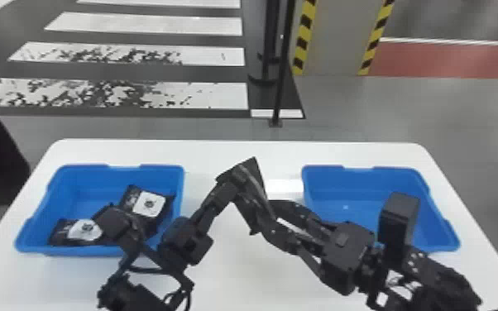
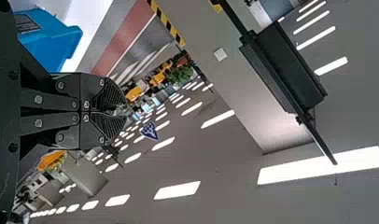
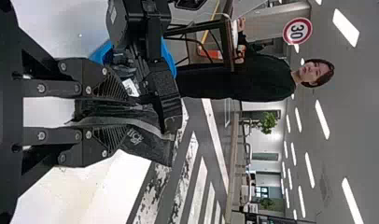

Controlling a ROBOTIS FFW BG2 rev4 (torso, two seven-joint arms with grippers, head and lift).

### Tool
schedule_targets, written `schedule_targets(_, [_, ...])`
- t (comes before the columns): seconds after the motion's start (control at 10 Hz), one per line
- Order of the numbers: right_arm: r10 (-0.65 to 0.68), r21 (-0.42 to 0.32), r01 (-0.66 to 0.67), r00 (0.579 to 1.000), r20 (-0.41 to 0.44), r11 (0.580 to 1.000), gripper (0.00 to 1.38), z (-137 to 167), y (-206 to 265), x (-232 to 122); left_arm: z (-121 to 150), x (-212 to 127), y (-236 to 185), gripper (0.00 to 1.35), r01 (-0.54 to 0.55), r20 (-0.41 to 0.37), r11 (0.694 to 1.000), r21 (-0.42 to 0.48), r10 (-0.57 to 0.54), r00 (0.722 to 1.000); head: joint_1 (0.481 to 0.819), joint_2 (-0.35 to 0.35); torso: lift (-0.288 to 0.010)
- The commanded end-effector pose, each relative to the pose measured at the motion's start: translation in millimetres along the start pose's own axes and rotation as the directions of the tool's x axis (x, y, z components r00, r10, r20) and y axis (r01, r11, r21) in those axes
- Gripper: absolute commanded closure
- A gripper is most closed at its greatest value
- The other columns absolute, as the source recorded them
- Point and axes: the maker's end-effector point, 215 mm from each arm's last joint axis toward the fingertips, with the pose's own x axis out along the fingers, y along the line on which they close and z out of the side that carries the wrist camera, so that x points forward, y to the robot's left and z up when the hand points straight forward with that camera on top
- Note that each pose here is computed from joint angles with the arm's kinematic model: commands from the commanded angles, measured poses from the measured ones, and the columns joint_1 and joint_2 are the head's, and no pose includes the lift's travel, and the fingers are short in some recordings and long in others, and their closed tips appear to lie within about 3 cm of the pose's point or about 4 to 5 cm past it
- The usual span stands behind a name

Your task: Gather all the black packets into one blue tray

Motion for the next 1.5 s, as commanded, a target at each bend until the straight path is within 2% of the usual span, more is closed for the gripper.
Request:
schedule_targets(0.0, [-0.018, 0.012, 0.018, 1.000, -0.002, 1.000, 0.17, -3.5, -8.3, -4.1, 8.1, -4.4, 5.8, 1.21, -0.014, 0.019, 1.000, 0.016, 0.014, 1.000, 0.695, -0.041, -0.110])
schedule_targets(0.1, [-0.039, 0.030, 0.039, 0.999, -0.011, 0.999, 0.08, -11.7, -20.0, -8.2, 10.2, -7.9, 8.5, 1.21, -0.021, 0.027, 1.000, 0.017, 0.021, 0.999, 0.695, -0.035, -0.110])
schedule_targets(0.3, [-0.114, 0.058, 0.117, 0.992, -0.047, 0.991, 0.12, -35.8, -65.8, -19.5, 17.8, -17.1, 11.8, 1.21, -0.024, 0.048, 0.999, 0.035, 0.022, 0.999, 0.695, -0.051, -0.110])
schedule_targets(0.5, [-0.193, 0.048, 0.196, 0.979, -0.069, 0.979, 0.12, -49.0, -124.5, -23.9, 35.8, -42.4, 26.6, 1.21, -0.060, 0.068, 0.992, 0.110, 0.052, 0.996, 0.695, -0.079, -0.110])
schedule_targets(0.7, [-0.274, 0.007, 0.275, 0.960, -0.051, 0.961, 0.11, -46.4, -175.5, -29.1, 70.4, -82.5, 48.0, 1.21, -0.152, 0.098, 0.961, 0.229, 0.133, 0.986, 0.695, -0.085, -0.110])
schedule_targets(0.8, [-0.328, 0.000, 0.329, 0.944, -0.042, 0.944, 0.11, -46.6, -198.3, -34.7, 92.4, -105.7, 58.3, 1.21, -0.209, 0.120, 0.926, 0.314, 0.180, 0.976, 0.695, -0.079, -0.110])
schedule_targets(0.9, [-0.418, 0.006, 0.418, 0.908, -0.039, 0.908, 0.12, -47.3, -223.6, -51.1, 120.3, -130.4, 63.8, 1.21, -0.269, 0.151, 0.870, 0.413, 0.226, 0.962, 0.695, -0.065, -0.110])
schedule_targets(1.1, [-0.577, 0.079, 0.578, 0.816, -0.034, 0.812, 0.11, -59.4, -262.1, -91.5, 155.8, -178.6, 82.7, 1.21, -0.382, 0.197, 0.761, 0.524, 0.328, 0.924, 0.695, -0.045, -0.110])
schedule_targets(1.3, [-0.627, 0.147, 0.620, 0.779, 0.004, 0.771, 0.12, -53.6, -265.1, -94.3, 175.4, -205.9, 99.9, 1.21, -0.426, 0.195, 0.661, 0.617, 0.397, 0.897, 0.695, -0.032, -0.110])
schedule_targets(1.4, [-0.655, 0.175, 0.642, 0.755, 0.025, 0.746, 0.12, -48.0, -260.2, -100.2, 190.2, -213.3, 103.1, 1.21, -0.430, 0.198, 0.594, 0.680, 0.416, 0.888, 0.695, -0.012, -0.110])
